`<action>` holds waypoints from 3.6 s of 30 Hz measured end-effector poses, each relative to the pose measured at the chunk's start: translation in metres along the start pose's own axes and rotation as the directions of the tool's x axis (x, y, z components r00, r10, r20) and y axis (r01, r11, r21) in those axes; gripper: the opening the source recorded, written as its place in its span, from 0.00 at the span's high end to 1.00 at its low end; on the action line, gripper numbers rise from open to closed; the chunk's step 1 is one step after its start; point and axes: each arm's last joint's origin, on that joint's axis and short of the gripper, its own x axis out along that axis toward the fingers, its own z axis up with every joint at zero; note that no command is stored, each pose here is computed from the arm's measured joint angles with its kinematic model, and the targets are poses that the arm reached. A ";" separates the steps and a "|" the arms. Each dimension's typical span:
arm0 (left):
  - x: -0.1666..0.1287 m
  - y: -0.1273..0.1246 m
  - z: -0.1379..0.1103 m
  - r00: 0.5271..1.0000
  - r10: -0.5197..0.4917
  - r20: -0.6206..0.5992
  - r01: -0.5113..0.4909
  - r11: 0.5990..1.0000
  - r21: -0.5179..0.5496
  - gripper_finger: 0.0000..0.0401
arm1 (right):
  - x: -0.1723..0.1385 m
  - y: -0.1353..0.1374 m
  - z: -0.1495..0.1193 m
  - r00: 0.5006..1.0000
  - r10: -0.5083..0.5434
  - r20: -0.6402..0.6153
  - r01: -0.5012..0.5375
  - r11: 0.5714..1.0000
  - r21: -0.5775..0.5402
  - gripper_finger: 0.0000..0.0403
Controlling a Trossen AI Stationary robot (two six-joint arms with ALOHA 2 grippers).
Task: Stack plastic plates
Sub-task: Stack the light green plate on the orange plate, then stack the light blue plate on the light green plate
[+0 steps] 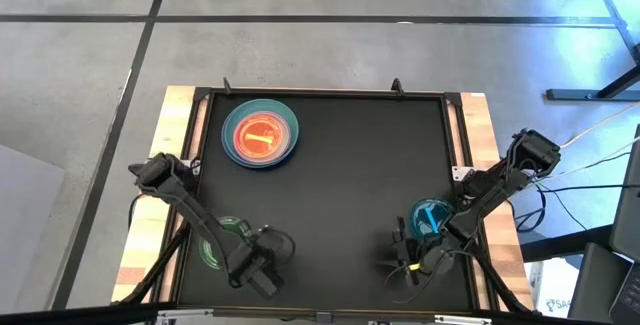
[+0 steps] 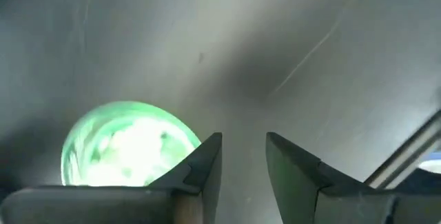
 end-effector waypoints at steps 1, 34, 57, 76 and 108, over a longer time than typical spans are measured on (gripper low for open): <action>0.003 -0.001 -0.004 1.000 0.013 -0.021 -0.014 1.000 -0.021 0.74 | 0.000 0.000 -0.001 1.000 -0.002 -0.005 0.002 1.000 0.000 0.59; 0.095 0.019 -0.042 0.982 0.117 -0.149 -0.138 0.980 -0.144 0.77 | 0.000 -0.005 -0.007 0.996 -0.071 -0.050 0.070 0.997 -0.023 0.59; 0.034 0.026 0.038 0.913 0.315 0.259 -0.397 0.833 0.385 1.00 | 0.000 -0.007 -0.006 0.990 -0.141 -0.020 0.138 0.984 -0.111 0.59; 0.044 0.177 0.114 0.889 0.371 0.268 -0.453 0.796 0.402 1.00 | -0.001 -0.009 -0.016 0.984 -0.121 -0.133 0.129 0.990 0.055 0.59; 0.052 0.120 0.084 0.793 -0.202 0.575 -0.081 0.900 0.428 0.71 | -0.020 -0.004 0.034 0.929 -0.209 -0.307 0.212 0.977 -0.025 0.59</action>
